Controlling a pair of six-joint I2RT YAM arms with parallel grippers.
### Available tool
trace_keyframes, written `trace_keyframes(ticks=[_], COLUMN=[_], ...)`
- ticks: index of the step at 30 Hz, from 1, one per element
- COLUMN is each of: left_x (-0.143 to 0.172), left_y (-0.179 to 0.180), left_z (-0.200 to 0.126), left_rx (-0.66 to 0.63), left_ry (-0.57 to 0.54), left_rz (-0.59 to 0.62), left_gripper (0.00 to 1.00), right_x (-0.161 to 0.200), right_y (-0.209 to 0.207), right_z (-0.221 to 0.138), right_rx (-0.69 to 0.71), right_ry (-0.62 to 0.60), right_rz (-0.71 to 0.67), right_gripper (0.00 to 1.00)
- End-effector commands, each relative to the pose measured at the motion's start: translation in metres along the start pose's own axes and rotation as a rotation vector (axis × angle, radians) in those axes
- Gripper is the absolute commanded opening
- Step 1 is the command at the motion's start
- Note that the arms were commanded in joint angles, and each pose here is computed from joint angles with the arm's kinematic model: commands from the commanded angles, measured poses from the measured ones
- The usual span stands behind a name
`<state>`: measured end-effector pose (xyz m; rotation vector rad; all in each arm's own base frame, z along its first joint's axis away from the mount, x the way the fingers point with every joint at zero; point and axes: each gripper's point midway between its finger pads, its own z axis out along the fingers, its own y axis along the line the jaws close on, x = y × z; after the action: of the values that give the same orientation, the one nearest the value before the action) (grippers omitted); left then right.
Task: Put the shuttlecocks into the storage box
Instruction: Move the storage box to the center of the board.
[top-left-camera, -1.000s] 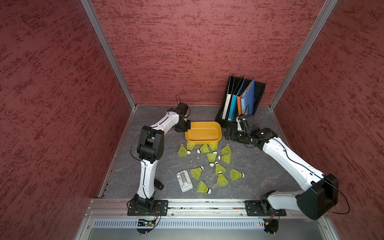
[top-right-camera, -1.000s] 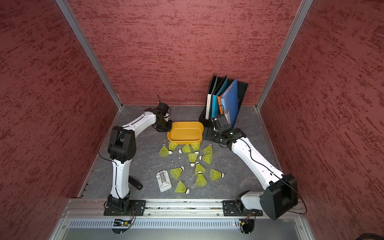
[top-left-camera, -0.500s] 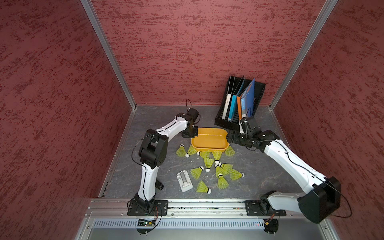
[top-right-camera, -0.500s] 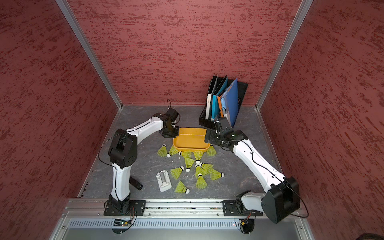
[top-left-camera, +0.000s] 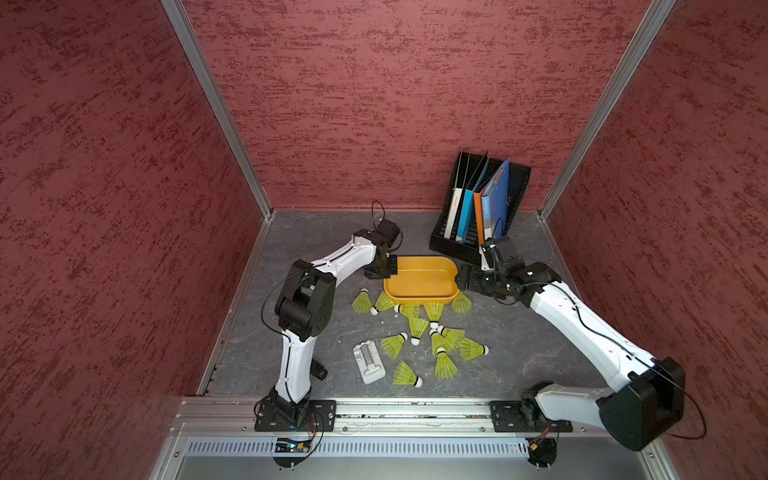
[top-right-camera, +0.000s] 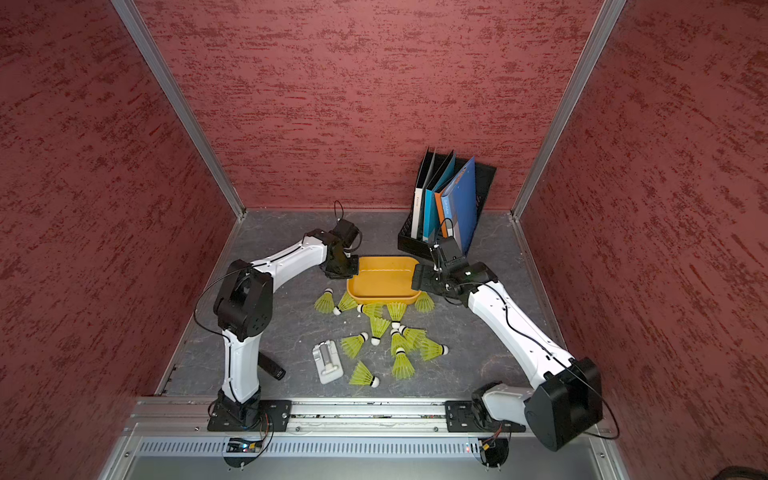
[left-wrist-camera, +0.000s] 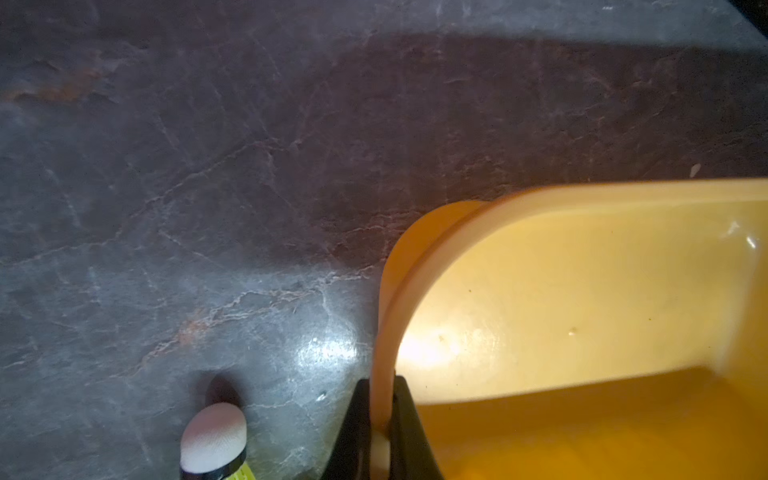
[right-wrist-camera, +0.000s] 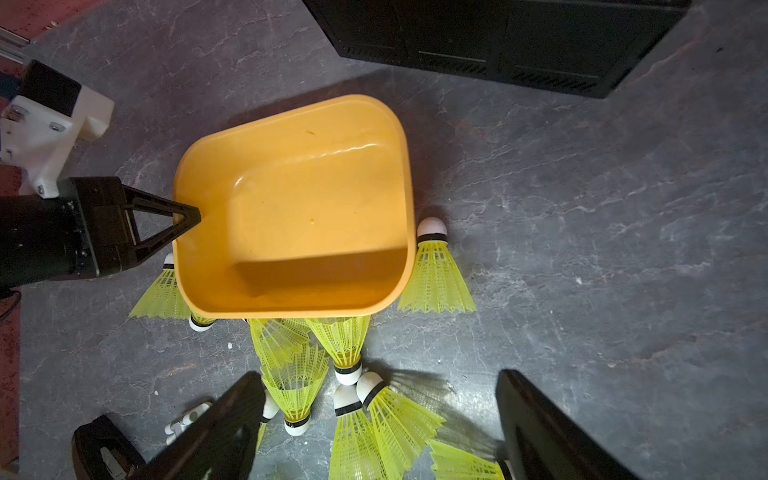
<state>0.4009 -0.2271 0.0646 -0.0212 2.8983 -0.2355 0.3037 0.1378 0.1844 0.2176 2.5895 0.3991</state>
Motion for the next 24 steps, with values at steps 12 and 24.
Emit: trace_keyframes(ticks=[12, 24], left_x=[-0.008, -0.002], left_y=[0.001, -0.015], left_z=[-0.032, -0.111], left_rx=[-0.001, 0.19], left_ry=[-0.078, -0.237], left_rz=[-0.003, 0.074], left_gripper=[0.7, 0.96], right_x=[0.039, 0.091], right_y=[0.014, 0.059], right_z=[-0.008, -0.023], right_rx=[0.028, -0.19], right_ry=[0.071, 0.008], right_rz=[-0.112, -0.441], right_gripper=[0.84, 0.82])
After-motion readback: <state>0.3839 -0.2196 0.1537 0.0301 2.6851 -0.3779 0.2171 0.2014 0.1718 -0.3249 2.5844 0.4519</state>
